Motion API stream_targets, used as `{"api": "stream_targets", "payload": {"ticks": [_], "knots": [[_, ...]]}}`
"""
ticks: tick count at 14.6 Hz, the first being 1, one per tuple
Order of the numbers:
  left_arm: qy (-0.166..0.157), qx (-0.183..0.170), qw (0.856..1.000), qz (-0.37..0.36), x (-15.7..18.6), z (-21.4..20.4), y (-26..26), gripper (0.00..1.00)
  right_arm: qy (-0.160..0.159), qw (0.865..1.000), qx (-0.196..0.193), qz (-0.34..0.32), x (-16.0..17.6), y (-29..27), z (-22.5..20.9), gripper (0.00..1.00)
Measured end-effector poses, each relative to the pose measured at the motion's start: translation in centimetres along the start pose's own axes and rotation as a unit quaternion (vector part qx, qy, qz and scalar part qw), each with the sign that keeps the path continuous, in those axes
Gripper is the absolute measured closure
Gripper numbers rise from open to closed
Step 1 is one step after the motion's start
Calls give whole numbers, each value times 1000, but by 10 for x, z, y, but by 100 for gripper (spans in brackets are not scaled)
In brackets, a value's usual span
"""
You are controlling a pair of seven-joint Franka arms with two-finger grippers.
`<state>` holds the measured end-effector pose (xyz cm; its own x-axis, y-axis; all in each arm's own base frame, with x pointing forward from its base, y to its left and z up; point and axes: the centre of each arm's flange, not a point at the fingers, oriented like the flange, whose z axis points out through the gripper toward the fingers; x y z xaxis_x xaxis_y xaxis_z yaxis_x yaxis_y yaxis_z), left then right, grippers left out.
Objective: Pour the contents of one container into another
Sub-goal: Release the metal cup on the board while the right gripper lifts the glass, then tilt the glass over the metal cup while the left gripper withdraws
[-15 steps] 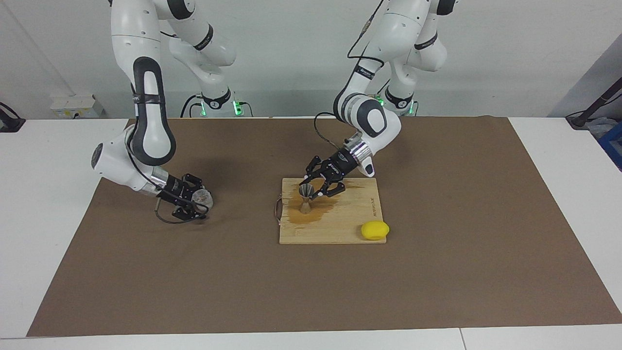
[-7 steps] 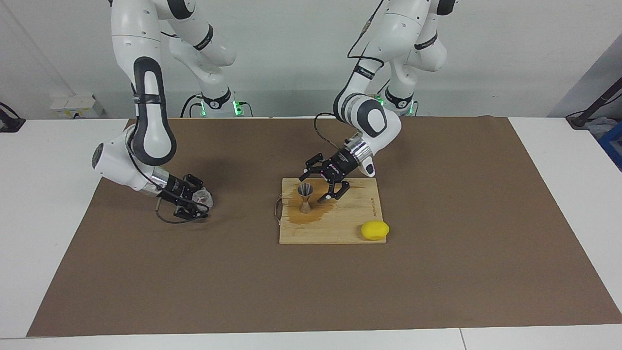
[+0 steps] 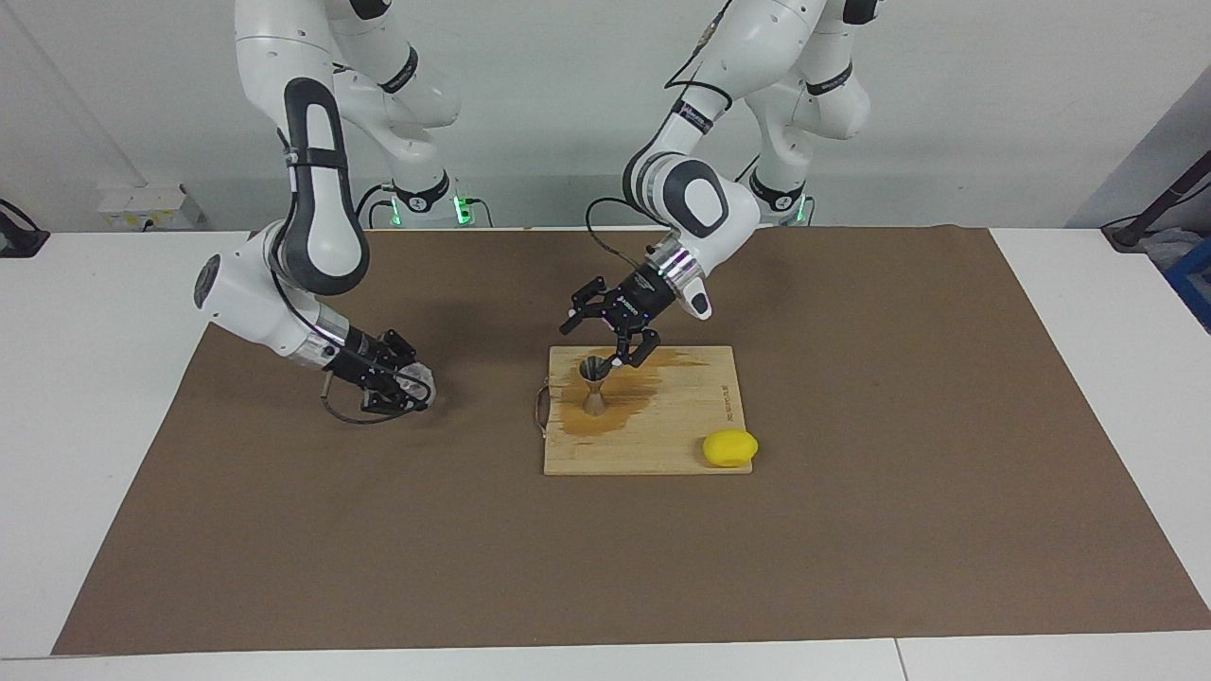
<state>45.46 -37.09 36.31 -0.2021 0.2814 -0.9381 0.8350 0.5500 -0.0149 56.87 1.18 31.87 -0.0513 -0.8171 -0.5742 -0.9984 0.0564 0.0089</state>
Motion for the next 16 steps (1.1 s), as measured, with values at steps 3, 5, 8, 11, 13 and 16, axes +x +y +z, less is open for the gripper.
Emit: {"api": "stream_targets", "payload": {"ticks": [3, 5, 8, 11, 13, 16], "knots": [[-16, -17, 1000, 17, -32, -17, 11, 0, 12, 1000, 1, 8, -40, -3, -4, 49], [-15, -22, 998, 54, -44, -27, 29, 0, 28, 1000, 0, 8, -65, -6, -4, 49], [-16, -30, 994, 100, -51, -40, 71, 0, 58, 998, 1, 2, -104, -12, -2, 49], [-25, -7, 986, 165, -60, -52, 111, 0, 65, 998, 9, -19, -146, -17, 1, 49], [-27, 19, 978, 205, -70, -60, 134, 0, 66, 997, 12, -24, -166, -20, 5, 49], [-6, 76, 959, 274, -83, -75, 165, 0, 120, 992, 17, -28, -207, -22, 17, 49]]}}
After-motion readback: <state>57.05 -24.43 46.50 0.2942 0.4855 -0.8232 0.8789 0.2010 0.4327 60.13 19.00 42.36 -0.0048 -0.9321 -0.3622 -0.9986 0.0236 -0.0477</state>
